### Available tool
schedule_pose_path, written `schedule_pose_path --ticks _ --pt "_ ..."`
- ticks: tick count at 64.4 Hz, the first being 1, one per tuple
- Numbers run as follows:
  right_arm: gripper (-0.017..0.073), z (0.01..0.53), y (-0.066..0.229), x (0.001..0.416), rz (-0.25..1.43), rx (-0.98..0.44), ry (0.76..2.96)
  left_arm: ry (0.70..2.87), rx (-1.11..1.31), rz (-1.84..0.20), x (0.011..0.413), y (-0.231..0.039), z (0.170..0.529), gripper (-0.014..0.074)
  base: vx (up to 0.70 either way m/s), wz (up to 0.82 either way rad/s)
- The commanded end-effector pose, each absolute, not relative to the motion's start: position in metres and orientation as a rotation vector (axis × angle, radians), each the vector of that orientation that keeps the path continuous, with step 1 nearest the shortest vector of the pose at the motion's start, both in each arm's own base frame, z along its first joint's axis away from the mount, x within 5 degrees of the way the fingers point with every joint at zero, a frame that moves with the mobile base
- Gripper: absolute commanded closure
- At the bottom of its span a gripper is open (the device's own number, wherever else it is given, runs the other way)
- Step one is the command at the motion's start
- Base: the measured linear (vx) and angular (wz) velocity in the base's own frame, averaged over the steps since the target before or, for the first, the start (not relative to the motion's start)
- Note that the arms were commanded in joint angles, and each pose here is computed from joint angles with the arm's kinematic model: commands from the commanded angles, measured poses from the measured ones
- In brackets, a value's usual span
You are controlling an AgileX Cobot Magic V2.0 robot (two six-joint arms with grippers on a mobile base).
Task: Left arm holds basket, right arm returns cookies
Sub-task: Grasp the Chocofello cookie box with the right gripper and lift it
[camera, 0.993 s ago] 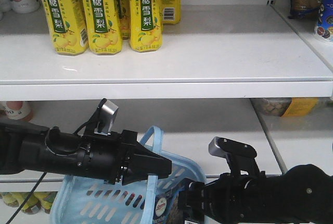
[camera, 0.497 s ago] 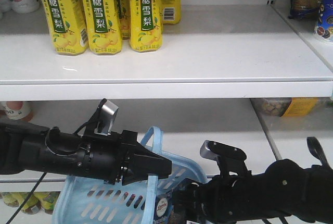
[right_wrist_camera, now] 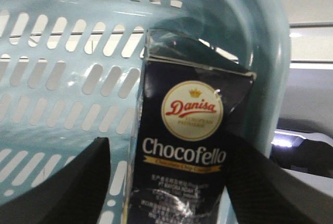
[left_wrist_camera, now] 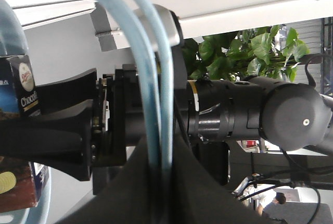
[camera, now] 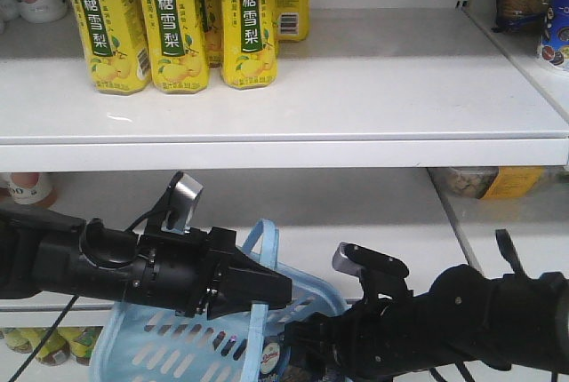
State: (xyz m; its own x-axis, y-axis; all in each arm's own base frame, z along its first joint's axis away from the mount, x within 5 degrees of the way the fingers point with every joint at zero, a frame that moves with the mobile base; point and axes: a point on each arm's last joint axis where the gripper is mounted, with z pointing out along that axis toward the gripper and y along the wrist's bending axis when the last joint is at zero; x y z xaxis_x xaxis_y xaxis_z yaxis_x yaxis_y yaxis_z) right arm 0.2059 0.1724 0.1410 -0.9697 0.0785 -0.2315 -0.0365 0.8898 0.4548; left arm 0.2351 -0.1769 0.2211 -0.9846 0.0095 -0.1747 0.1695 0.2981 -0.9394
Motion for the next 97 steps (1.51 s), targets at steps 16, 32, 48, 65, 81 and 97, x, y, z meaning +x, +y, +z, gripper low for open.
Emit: schedule_pose_path --ticks 16,32,48,65,81,97 --pt "0.0179 0.142 0.174 0.215 0.650 -0.006 2.750 2.237 0.188 -1.893 0.236 -0.179 0.251 0.0600 0.00 0.00" --pt "0.0303 0.142 0.174 0.214 0.655 -0.008 2.757 2.237 0.188 -1.893 0.236 -0.179 0.251 0.0600 0.00 0.00" --pt "0.0358 0.142 0.174 0.213 0.661 -0.020 2.768 2.237 0.188 -1.893 0.236 -0.179 0.251 0.0600 0.00 0.00" --pt "0.0356 0.145 0.175 0.211 0.675 -0.054 2.769 2.237 0.188 -1.893 0.236 -0.179 0.251 0.0600 0.00 0.00" --pt "0.0356 0.159 0.174 0.208 0.705 -0.093 2.719 2.237 0.188 -1.893 0.236 -0.179 0.251 0.0600 0.00 0.00" --pt "0.0356 0.181 0.171 0.205 0.743 -0.122 2.635 2.237 0.188 -1.893 0.236 -0.179 0.251 0.0600 0.00 0.00"
